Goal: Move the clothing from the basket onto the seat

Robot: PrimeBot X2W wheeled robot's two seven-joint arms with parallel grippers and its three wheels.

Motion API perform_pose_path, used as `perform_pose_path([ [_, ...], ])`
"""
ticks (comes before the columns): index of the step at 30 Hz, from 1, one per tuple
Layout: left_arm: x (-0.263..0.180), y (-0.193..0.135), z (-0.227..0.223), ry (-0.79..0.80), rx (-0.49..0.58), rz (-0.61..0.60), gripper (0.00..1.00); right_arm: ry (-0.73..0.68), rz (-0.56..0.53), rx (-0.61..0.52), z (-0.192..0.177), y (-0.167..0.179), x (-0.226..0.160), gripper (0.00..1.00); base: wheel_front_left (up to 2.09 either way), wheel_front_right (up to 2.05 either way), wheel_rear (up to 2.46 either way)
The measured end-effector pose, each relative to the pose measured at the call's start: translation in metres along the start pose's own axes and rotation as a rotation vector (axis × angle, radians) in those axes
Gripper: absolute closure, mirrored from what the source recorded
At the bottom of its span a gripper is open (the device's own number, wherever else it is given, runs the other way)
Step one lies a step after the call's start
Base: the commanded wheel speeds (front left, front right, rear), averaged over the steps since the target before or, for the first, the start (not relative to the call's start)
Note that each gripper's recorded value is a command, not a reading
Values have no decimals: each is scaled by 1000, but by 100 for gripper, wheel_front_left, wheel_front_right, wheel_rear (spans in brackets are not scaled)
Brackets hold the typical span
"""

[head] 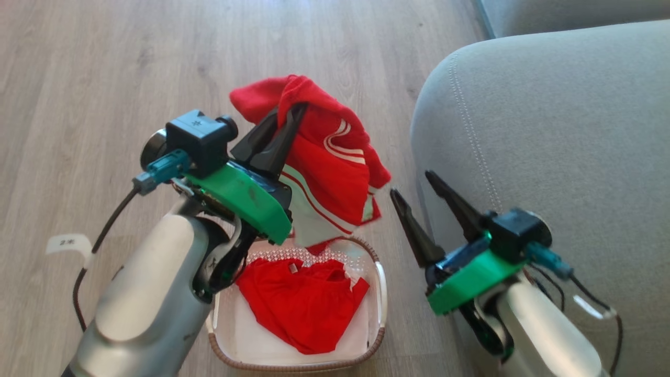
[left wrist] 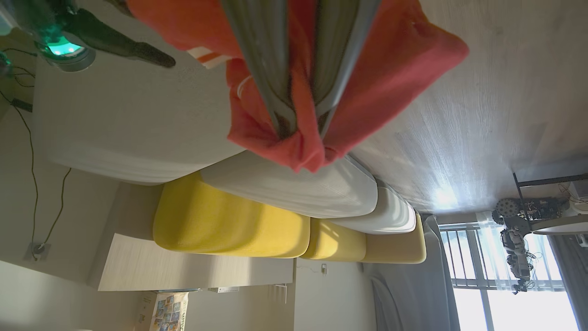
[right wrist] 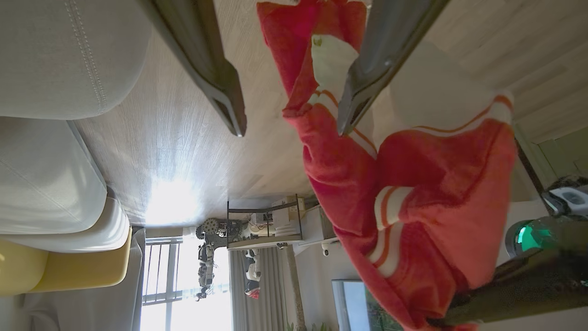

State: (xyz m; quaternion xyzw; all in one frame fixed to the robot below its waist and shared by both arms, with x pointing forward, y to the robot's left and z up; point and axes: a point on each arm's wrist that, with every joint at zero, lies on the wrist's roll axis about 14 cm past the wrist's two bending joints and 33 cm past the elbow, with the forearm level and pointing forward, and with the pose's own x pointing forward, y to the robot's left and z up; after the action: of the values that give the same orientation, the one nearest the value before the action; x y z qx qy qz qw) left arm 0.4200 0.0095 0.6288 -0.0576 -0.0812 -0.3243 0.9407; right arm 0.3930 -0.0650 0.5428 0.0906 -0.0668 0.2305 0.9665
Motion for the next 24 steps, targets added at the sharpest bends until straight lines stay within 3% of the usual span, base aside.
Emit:
perform_pose_path([
  [7,-7,-11,-5,17,-1,-24,100,53,111,-27,-10,20,24,0,0,0,0],
  [24,-23,-27,-1,22,8,-44,100,227,226,-12,-52,54,50,0,0,0,0],
])
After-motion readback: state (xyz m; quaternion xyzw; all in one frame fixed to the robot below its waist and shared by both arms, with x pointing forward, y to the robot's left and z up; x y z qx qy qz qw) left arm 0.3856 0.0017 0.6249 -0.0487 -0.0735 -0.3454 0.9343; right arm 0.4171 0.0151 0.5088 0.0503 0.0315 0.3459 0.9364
